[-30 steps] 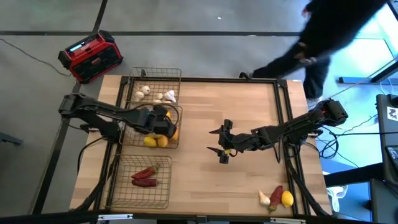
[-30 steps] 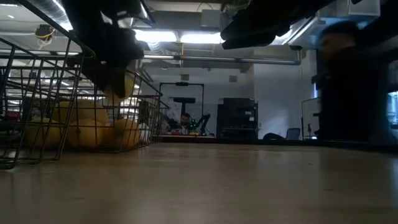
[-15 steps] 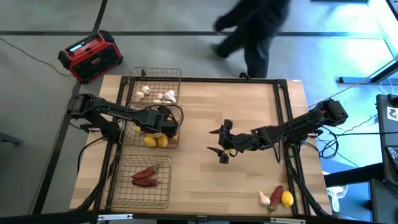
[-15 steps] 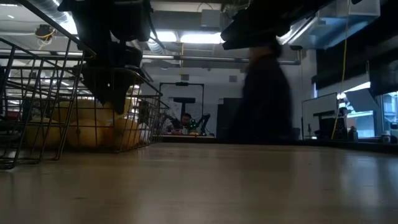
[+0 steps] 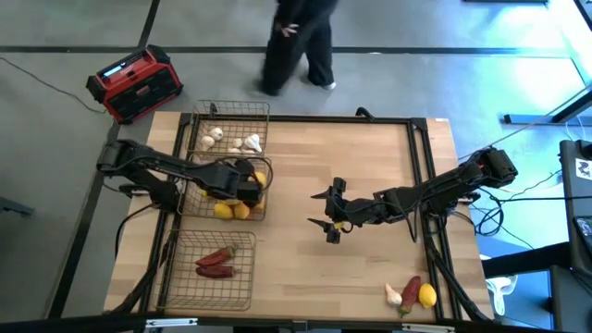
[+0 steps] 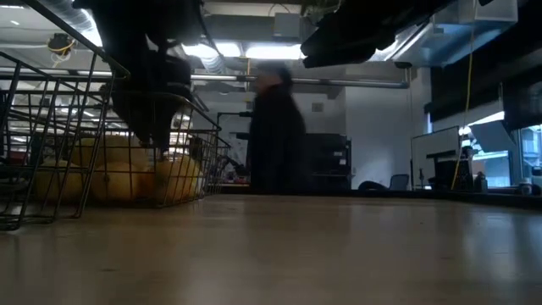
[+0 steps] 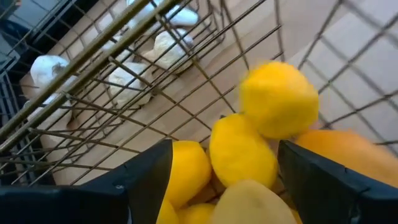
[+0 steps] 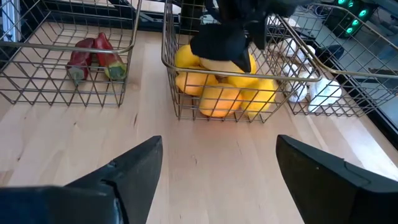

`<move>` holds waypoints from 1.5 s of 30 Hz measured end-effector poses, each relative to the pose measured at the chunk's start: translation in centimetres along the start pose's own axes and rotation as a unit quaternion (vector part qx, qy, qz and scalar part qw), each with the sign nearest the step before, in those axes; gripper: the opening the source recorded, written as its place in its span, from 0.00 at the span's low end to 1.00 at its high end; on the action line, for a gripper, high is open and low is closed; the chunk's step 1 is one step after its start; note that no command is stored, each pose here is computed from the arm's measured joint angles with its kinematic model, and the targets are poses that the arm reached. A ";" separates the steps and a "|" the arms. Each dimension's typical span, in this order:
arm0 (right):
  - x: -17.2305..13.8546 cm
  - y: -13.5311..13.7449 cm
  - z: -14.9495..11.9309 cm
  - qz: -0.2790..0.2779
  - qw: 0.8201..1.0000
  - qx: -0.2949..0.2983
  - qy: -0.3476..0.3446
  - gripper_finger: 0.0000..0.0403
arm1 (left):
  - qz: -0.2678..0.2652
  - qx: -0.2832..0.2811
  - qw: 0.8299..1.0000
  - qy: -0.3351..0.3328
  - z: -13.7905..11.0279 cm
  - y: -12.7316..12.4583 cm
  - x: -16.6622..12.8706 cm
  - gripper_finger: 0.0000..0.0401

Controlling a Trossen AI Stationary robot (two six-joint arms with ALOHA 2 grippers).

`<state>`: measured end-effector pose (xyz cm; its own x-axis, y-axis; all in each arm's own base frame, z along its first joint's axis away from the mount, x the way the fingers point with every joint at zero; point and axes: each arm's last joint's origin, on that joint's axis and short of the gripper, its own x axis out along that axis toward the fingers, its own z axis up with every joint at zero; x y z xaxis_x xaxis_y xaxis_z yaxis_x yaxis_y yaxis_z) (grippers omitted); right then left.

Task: Sort produce into baskets
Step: Put the garlic in the top wire basket

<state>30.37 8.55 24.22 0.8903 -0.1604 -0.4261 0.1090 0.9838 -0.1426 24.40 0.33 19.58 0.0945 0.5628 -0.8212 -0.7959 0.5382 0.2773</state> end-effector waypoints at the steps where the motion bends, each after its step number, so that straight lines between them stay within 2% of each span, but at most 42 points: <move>1: 0.0 0.0 0.0 0.000 1.000 0.000 0.000 0.76 | -0.005 -0.001 1.000 -0.004 0.0 0.1 -0.3 0.71; 6: 0.0 0.0 -0.2 -0.001 1.000 -0.007 0.012 0.76 | -0.050 -0.009 0.998 -0.033 -0.2 0.8 -2.6 0.71; 10: -0.2 -0.1 -1.3 0.002 0.998 -0.025 0.065 0.76 | -0.102 -0.003 0.992 -0.068 -0.3 0.8 -4.4 0.71; 15: -1.0 -0.2 -2.5 0.057 0.988 0.002 0.146 0.76 | -0.143 0.029 0.983 -0.114 -0.4 0.0 -5.6 0.71; 19: -2.2 -0.1 -3.8 0.131 0.958 0.072 0.247 0.76 | -0.157 0.053 0.977 -0.135 -0.5 -0.6 -6.0 0.71; 21: -2.7 0.0 -4.3 0.141 0.939 0.113 0.291 0.76 | -0.158 0.061 0.975 -0.141 -0.5 -0.7 -6.2 0.71; 23: -3.3 0.6 -4.7 0.143 0.927 0.130 0.321 0.76 | -0.158 0.060 0.974 -0.149 -0.4 -0.7 -6.2 0.71; 28: -4.9 2.3 -5.8 0.133 0.903 0.148 0.381 0.76 | -0.152 0.065 0.974 -0.154 -0.4 -0.7 -6.2 0.71; 33: -6.7 4.1 -6.5 0.122 0.867 0.210 0.434 0.76 | -0.152 0.065 0.974 -0.154 -0.4 -0.7 -6.2 0.71; 37: -8.0 5.5 -7.0 0.104 0.848 0.250 0.457 0.76 | -0.152 0.065 0.974 -0.155 -0.4 -0.7 -6.2 0.71; 45: -9.7 8.0 -8.0 0.059 0.782 0.353 0.510 0.76 | -0.157 0.041 0.975 -0.152 -0.5 -0.8 -6.3 0.71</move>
<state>19.03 17.31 20.07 0.1353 0.3084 -0.9416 0.5907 0.7379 0.3266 24.14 -3.93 24.29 0.5086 0.5145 -0.6904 -0.6498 0.7554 0.0843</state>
